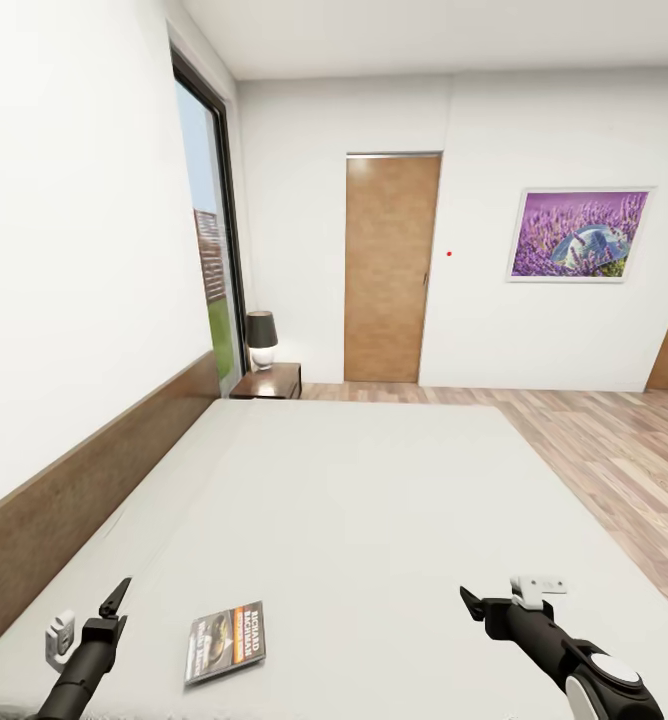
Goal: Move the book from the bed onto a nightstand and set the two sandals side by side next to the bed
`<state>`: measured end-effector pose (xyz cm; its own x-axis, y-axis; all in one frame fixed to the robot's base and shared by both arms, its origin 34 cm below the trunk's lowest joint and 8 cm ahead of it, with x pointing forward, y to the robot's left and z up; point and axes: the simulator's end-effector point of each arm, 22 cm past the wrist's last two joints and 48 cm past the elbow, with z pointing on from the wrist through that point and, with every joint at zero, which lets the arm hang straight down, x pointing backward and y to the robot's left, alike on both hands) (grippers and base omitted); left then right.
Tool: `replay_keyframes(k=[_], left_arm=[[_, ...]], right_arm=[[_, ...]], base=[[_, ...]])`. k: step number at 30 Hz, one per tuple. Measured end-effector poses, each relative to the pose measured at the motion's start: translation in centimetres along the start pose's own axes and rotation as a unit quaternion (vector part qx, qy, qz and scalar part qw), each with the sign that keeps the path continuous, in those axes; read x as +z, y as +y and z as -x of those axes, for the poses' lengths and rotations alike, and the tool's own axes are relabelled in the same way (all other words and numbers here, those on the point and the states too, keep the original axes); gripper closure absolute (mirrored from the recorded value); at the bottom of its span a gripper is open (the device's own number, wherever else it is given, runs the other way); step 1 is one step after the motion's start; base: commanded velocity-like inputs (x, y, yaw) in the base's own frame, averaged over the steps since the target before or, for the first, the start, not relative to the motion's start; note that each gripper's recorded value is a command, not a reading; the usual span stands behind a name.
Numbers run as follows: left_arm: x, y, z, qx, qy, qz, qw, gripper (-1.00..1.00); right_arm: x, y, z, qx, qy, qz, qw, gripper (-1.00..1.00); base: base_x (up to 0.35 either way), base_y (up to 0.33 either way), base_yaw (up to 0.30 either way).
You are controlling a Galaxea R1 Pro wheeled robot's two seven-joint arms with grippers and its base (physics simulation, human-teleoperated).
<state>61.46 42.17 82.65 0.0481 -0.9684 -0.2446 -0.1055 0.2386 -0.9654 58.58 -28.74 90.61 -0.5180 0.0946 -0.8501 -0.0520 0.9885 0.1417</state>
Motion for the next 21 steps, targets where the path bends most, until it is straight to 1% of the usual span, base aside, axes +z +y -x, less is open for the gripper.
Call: replay_keyframes(k=[3, 7, 21], left_arm=[[0.0, 0.02, 0.0, 0.0, 0.0, 0.0, 1.0, -1.0], [-0.01, 0.01, -0.01, 0.0, 0.0, 0.0, 1.0, -1.0], [-0.03, 0.02, 0.01, 0.0, 0.0, 0.0, 1.0, -1.0]], right_arm=[[0.0, 0.04, 0.01, 0.0, 0.0, 0.0, 1.0, -1.0], [-0.01, 0.06, 0.03, 0.0, 0.0, 0.0, 1.0, -1.0], [-0.03, 0.09, 0.03, 0.001, -0.001, 0.001, 1.0, -1.0]], base=[[-0.186, 0.0, 0.0], [-0.094, 0.0, 0.0], [-0.018, 0.0, 0.0]])
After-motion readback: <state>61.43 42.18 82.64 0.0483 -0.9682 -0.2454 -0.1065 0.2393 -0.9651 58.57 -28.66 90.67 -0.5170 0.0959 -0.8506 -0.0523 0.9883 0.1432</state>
